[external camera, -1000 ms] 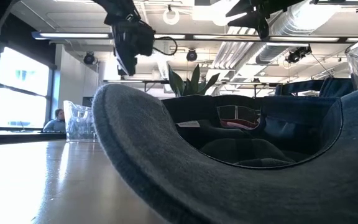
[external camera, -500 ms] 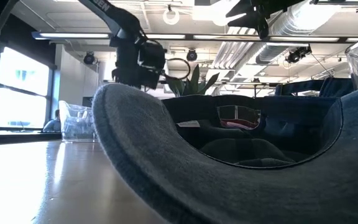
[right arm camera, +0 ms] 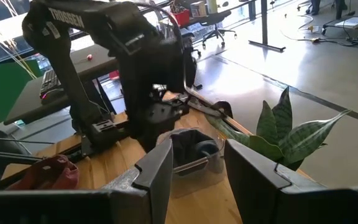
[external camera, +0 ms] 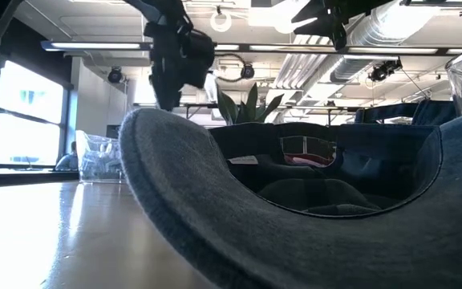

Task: Pick & Place hat
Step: Put the left blue cap into the top transparent bin, then adjust the top transparent bin

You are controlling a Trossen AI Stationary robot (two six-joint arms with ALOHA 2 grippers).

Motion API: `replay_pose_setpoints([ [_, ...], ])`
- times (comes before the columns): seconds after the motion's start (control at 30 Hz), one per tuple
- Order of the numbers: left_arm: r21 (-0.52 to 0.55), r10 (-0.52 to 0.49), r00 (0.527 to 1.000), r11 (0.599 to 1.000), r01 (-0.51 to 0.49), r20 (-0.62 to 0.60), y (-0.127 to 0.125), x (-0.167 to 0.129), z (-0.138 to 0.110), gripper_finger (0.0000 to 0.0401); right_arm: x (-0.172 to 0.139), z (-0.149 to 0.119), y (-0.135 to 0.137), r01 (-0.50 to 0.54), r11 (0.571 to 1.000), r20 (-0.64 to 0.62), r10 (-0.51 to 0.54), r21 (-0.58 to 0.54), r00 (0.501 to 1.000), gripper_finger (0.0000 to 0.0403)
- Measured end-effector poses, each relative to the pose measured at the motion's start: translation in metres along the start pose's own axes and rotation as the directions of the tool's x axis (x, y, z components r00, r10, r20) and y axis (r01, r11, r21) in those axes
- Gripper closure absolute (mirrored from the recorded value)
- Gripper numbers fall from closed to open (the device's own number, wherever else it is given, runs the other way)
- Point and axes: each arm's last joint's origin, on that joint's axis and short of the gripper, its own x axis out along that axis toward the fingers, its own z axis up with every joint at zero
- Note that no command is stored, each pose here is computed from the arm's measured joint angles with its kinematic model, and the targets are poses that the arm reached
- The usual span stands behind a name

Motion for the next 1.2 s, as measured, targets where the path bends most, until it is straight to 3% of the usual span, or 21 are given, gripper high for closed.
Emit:
replay_pose_setpoints([
  [0.07,-0.018,0.004,0.999,1.000,-0.005,-0.049,0.004,0.007,-0.006,0.0401,0.000,0.000,0.000,0.000,1.000,-0.001,0.000,0.000,1.000,0.0261],
  [0.37,-0.077,0.196,0.968,0.975,-0.210,-0.155,0.029,0.058,-0.028,0.0401,0.000,-0.001,0.000,-0.007,1.000,-0.007,0.007,0.001,1.000,0.0261],
  [0.47,-0.059,0.304,0.928,0.945,-0.323,-0.217,0.033,0.063,-0.034,0.0401,0.000,-0.001,0.000,-0.007,1.000,-0.009,0.007,0.001,1.000,0.0261],
  [0.57,-0.051,0.350,0.913,0.929,-0.367,-0.211,0.033,0.057,-0.030,0.0401,0.000,-0.001,0.000,-0.006,1.000,-0.008,0.006,0.001,1.000,0.0261],
  [0.67,-0.061,0.333,0.927,0.936,-0.347,-0.176,0.026,0.040,-0.020,0.0401,0.000,-0.001,0.000,0.000,1.000,-0.007,0.000,0.000,1.000,0.0261],
  [0.77,-0.093,0.254,0.960,0.960,-0.265,-0.123,0.017,0.013,-0.017,0.0401,0.000,-0.001,0.000,0.001,1.000,-0.006,-0.001,-0.006,1.000,0.0261],
  [0.87,-0.116,0.087,0.992,0.988,-0.098,-0.092,0.010,0.003,-0.016,0.0401,0.000,-0.001,0.000,0.001,1.000,-0.007,-0.001,0.006,1.000,0.0261],
  [1.03,-0.101,-0.146,0.981,0.986,0.134,-0.125,-0.004,0.001,-0.023,0.0401,0.000,-0.001,0.000,0.001,1.000,-0.008,-0.001,0.010,1.000,0.0261],
  [1.1,-0.067,-0.093,0.987,0.994,0.085,-0.132,-0.002,0.011,-0.022,0.0401,0.000,-0.001,0.000,0.002,1.000,-0.009,-0.002,0.007,1.000,0.0261],
  [1.2,0.008,0.113,0.989,0.994,-0.113,-0.098,0.001,0.026,-0.013,0.0401,0.000,-0.001,0.000,0.002,1.000,-0.009,-0.002,0.003,1.000,0.0261],
])
